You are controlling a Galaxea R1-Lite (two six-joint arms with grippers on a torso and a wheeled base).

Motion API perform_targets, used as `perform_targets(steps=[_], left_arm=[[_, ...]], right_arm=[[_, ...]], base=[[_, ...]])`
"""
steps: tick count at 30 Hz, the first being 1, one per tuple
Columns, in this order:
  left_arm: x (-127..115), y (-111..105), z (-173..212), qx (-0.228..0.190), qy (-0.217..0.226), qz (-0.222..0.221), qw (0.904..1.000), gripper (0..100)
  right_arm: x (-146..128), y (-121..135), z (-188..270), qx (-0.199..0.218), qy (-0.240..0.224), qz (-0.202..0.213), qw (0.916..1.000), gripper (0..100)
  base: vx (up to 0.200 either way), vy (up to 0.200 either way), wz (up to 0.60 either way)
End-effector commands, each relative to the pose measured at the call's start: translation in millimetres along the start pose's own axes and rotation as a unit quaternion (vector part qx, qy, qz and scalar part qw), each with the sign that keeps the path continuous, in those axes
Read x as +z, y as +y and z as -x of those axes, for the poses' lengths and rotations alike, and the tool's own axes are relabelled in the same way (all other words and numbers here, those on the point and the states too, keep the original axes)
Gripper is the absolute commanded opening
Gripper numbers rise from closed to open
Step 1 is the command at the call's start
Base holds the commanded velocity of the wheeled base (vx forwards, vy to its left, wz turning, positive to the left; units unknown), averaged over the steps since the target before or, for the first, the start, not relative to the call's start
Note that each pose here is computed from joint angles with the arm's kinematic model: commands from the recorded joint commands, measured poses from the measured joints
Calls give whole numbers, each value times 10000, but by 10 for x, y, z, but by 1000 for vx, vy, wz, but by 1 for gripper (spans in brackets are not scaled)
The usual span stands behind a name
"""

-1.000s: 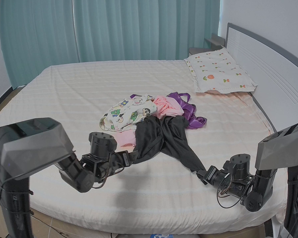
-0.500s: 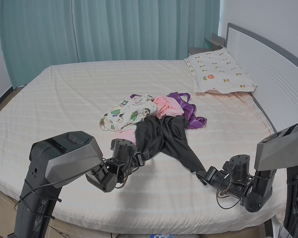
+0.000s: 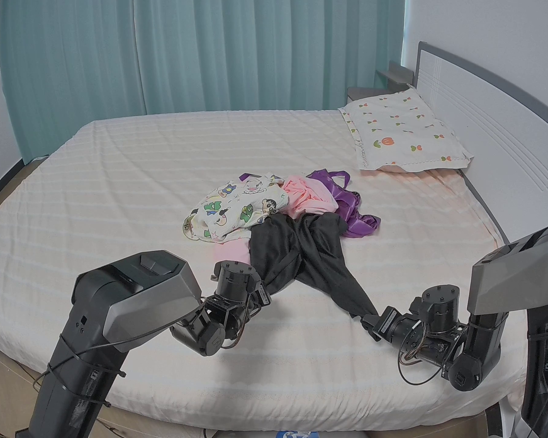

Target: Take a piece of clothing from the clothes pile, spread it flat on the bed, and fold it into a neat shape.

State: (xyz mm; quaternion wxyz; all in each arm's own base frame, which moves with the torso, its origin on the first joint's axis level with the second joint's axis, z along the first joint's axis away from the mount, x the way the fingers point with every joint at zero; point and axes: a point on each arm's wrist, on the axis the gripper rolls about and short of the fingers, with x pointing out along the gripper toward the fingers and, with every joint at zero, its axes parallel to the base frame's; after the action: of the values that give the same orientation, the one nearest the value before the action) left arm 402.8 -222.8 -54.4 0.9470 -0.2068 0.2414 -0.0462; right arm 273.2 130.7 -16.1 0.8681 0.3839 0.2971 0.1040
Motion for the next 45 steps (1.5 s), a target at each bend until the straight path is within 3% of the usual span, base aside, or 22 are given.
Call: perform_targets(steps=[1, 2, 8, 13, 15, 16, 19, 20, 21, 23, 25, 29, 32, 36, 45], left_arm=[[231, -102, 252, -113, -123, 387, 9991, 0], [231, -102, 252, -113, -123, 387, 9991, 0], [768, -262, 887, -455, -463, 810, 9946, 0], [1307, -426, 1480, -964, -1006, 1001, 9852, 0], [1397, -452, 1584, -1036, -1126, 1017, 9830, 0], [1594, -499, 1830, -1214, -1383, 1105, 9767, 0], [1876, -554, 2231, -1529, -1752, 1227, 9648, 0], [1907, -558, 2281, -1565, -1797, 1242, 9632, 0], [2013, -574, 2422, -1664, -1911, 1270, 9590, 0], [2114, -576, 2569, -1697, -2001, 1299, 9562, 0], [2171, -564, 2683, -1686, -2035, 1312, 9555, 0], [2120, -497, 2681, -1513, -1964, 1318, 9598, 0], [1958, -329, 2609, -1164, -1771, 1286, 9688, 0], [1676, -173, 2547, -890, -1317, 1307, 9786, 0], [1396, -31, 2496, -745, -756, 1757, 9787, 0]], right_arm=[[10, 17, 6, 82, -47, -12, 10000, 0], [10, 17, 6, 82, -47, -12, 10000, 0], [152, 233, 169, 603, -358, 4, 9975, 0], [433, 577, 434, 1356, -841, 94, 9871, 0], [495, 664, 510, 1538, -975, 128, 9832, 0], [653, 868, 725, 1993, -1319, 242, 9707, 0], [930, 1168, 1039, 2699, -1933, 579, 9415, 0], [961, 1201, 1080, 2786, -1997, 634, 9373, 0], [1061, 1318, 1219, 3067, -2205, 812, 9223, 0], [1147, 1450, 1381, 3333, -2345, 978, 9079, 0], [1194, 1534, 1497, 3446, -2348, 1024, 9031, 0], [1145, 1490, 1470, 3323, -2147, 1022, 9127, 0], [984, 1283, 1267, 2912, -1721, 972, 9360, 0], [820, 1083, 1048, 2569, -1336, 868, 9532, 0], [570, 1007, 897, 2524, -973, 883, 9586, 0]], base=[[0, 0, 0], [0, 0, 0], [0, 0, 0], [0, 0, 0], [0, 0, 0], [0, 0, 0], [0, 0, 0], [0, 0, 0], [0, 0, 0], [0, 0, 0], [0, 0, 0], [0, 0, 0], [0, 0, 0], [0, 0, 0], [0, 0, 0]])
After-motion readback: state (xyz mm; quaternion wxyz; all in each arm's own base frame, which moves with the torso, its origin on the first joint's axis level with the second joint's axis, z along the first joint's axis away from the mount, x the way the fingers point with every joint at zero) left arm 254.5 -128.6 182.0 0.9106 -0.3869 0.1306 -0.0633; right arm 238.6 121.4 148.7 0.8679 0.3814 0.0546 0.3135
